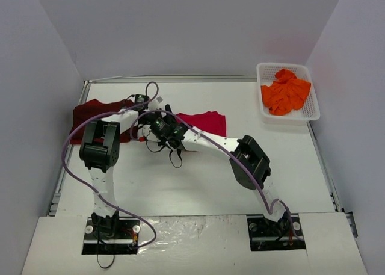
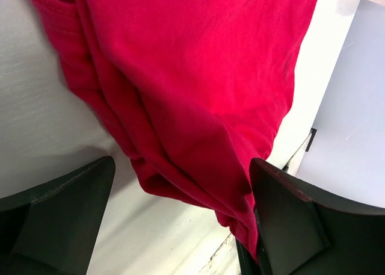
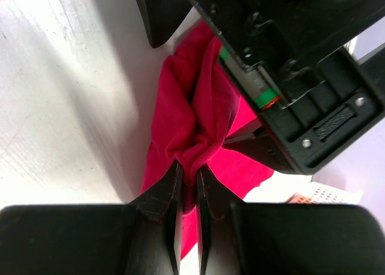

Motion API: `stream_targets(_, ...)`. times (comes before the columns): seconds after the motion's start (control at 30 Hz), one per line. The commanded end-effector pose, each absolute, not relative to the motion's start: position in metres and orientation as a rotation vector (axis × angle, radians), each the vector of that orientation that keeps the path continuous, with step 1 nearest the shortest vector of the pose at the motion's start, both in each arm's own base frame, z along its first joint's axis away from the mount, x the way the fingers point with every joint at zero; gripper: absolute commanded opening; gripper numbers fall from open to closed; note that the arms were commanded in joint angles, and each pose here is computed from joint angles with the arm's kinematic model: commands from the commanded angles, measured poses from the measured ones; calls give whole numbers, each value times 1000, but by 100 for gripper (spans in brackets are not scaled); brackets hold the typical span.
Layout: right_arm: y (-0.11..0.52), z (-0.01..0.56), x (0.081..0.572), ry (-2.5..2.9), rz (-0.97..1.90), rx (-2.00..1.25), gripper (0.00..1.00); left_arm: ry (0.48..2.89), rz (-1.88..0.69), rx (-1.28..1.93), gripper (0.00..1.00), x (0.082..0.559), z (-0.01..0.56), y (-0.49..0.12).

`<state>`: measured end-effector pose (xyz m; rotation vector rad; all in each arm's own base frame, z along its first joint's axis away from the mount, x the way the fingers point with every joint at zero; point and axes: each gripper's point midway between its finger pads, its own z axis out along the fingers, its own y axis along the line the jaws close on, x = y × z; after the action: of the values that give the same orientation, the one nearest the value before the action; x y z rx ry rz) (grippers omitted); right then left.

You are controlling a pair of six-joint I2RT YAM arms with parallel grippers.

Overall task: Fold and stack the t-shirts
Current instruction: Put the neatly folded tshirt into the corner of the board with the left arm

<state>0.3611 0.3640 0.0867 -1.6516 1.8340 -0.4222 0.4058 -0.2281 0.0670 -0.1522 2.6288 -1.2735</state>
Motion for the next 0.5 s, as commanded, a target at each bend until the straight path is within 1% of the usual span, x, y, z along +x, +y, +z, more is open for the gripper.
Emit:
stream_targets(0.0, 374, 138, 376, 1796, -404, -1509, 0, 2653, -1256, -98, 94, 402, 65, -241)
stream_targets(0.23, 377, 146, 378, 1791, -400, -1496, 0, 2673, -1249, -75, 94, 397, 59, -248)
stream_targets(0.47, 381, 142, 376, 1797, -399, -1510, 0, 2694, -1243, -61, 95, 395, 55, -252)
